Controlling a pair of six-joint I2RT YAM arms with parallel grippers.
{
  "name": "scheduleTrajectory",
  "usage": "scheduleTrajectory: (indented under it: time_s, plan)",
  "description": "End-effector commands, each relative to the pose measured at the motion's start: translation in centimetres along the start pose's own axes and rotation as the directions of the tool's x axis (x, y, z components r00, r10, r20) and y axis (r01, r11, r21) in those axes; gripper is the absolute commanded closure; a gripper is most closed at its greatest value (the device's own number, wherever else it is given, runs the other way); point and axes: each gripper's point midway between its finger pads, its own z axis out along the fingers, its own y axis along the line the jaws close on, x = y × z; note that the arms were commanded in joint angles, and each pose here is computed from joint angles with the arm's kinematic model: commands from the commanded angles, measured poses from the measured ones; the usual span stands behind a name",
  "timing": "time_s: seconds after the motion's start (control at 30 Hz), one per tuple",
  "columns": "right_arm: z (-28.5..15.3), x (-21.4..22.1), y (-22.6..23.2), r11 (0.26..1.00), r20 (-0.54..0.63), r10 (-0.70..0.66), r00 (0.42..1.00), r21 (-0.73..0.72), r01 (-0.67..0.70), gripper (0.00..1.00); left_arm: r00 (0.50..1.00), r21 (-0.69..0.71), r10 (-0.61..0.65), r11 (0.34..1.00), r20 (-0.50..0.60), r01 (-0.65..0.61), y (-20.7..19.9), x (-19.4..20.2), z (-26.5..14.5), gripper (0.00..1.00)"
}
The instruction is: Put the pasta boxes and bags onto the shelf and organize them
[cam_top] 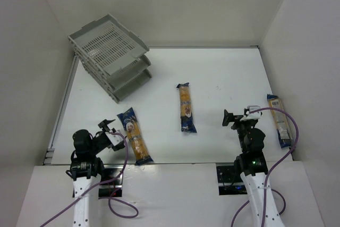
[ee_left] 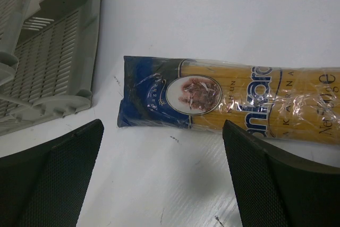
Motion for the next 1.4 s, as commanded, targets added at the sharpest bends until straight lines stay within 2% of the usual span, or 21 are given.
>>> scheduleTrajectory:
  time_s: [0.0, 0.17, 0.2, 0.3, 0.33, 0.37, 0.4, 0.43, 0.47, 0.57, 0.63, 0.7, 0.77, 0.8, 0.87, 0.9, 0.93, 1.03, 1.1, 1.13, 1.37]
  plan:
    - [0.1, 0.6, -0.3, 1.0, 0.003, 0.011, 1.0, 0.016, -0.012, 0.0, 0.997, 0.001, 0.066, 0.998, 0.051, -0.066, 0.4, -1.5, -0.1, 0.0]
    - [0.1, -0.3, 0.3, 0.999, 0.021, -0.043, 0.999, -0.027, 0.043, 0.0, 0.983, 0.027, 0.143, 0.989, 0.112, -0.147, 0.1, -2.7, 0.1, 0.0]
    - [0.0, -1.9, 2.4, 0.966, 0.104, -0.184, 0.977, -0.165, 0.2, 0.0, 0.968, 0.054, 0.221, 0.972, 0.121, -0.228, -0.4, -2.5, 0.1, 0.0]
    - [-0.5, -7.4, 3.1, 0.929, 0.282, -0.282, 0.917, -0.158, 0.334, 0.0, 0.848, 0.051, 0.484, 0.862, 0.218, -0.505, -0.6, -4.5, -0.2, 0.0]
    - [-0.8, -9.0, 3.4, 0.692, 0.388, -0.637, 0.666, -0.095, 0.716, 0.0, 0.676, 0.009, 0.722, 0.682, 0.151, -0.731, 0.8, -3.9, -0.2, 0.0]
    - [-1.2, -5.1, 4.9, 0.432, 0.412, -0.774, 0.481, -0.212, 0.877, 0.0, 0.54, -0.005, 0.837, 0.542, 0.087, -0.84, 2.2, -4.0, -0.5, 0.0]
    - [-1.0, -4.3, 4.1, 0.108, 0.429, -0.89, 0.155, -0.131, 0.985, 0.0, 0.306, 0.014, 0.95, 0.307, -0.057, -0.952, 5.0, -3.4, -0.8, 0.0]
    - [-0.8, -3.1, 3.1, 0.073, 0.382, -0.915, 0.127, -0.152, 0.986, 0.0, 0.217, 0.04, 0.969, 0.223, -0.119, -0.974, 6.2, -3.0, -1.1, 0.0]
    - [-0.3, -4.0, 1.2, 0.14, 0.285, -0.945, 0.163, -0.099, 0.985, 0.0, 0.111, 0.092, 0.972, 0.132, -0.209, -0.987, 7.8, -2.5, -1.6, 0.0]
    - [-0.5, -10.6, -1.4, 0.314, 0.205, -0.939, 0.277, 0.183, 0.931, 0.0, 0.225, 0.043, 0.933, 0.247, -0.281, -0.968, 9.4, -3.9, -3.0, 0.0]
    - [-0.4, -9.6, -1.5, 0.301, 0.173, -0.944, 0.282, 0.093, 0.949, 0.0, 0.339, -0.041, 0.891, 0.343, -0.302, -0.939, 10.4, -5.9, -4.1, 0.0]
    - [0.2, -9.6, -1.8, 0.403, 0.087, -0.91, 0.405, -0.041, 0.914, 0.0, 0.574, -0.225, 0.768, 0.528, -0.284, -0.819, 11.7, -9.4, -5.9, 0.0]
    - [2.0, -8.8, -1.7, 0.603, -0.032, -0.796, 0.605, -0.142, 0.785, 0.0, 0.714, -0.329, 0.655, 0.636, -0.247, -0.697, 12.5, -10.9, -6.7, 0.0]
    - [3.0, -12.6, -1.9, 0.697, -0.111, -0.717, 0.688, -0.131, 0.705, 0.0, 0.766, -0.359, 0.594, 0.678, -0.245, -0.641, 12.9, -11.0, -7.2, 0.0]
    - [8.4, -5.3, -0.2, 0.851, -0.507, -0.525, 0.683, -0.319, 0.418, 0.0, 0.915, -0.395, 0.349, 0.826, -0.203, -0.402, 13.5, -9.7, -6.7, 0.0]
    - [10.6, -8.7, 2.2, 0.913, -0.533, -0.398, 0.747, -0.31, 0.266, 0.0, 0.949, -0.45, 0.232, 0.839, -0.212, -0.306, 14.8, -9.9, -7.4, 0.0]
    - [10.5, -7.3, 7.5, 0.908, -0.607, -0.311, 0.732, -0.417, 0.04, 0.0, 0.985, -0.506, 0.003, 0.858, -0.171, -0.09, 16.2, -9.3, -6.9, 0.0]
    - [10.8, -4.0, 14.3, 0.887, -0.646, -0.343, 0.682, -0.461, 0.009, 0.0, 0.957, -0.481, -0.273, 0.855, -0.094, 0.196, 15.9, -8.4, -4.8, 0.0]
    - [9.6, -1.5, 18.3, 0.89, -0.711, -0.309, 0.632, -0.451, -0.072, 0.0, 0.95, -0.508, -0.311, 0.819, -0.001, 0.267, 16.4, -9.9, -5.0, 0.0]
    - [9.6, 3.0, 21.7, 0.916, -0.86, -0.137, 0.491, -0.299, -0.268, 0.0, 0.907, -0.546, -0.41, 0.74, 0.097, 0.393, 16.2, -9.5, -5.3, 0.0]
    - [8.9, 8.3, 25.5, 0.935, -0.881, -0.217, 0.421, -0.311, -0.171, 0.0, 0.879, -0.553, -0.461, 0.705, 0.119, 0.444, 16.1, -8.3, -5.3, 0.0]
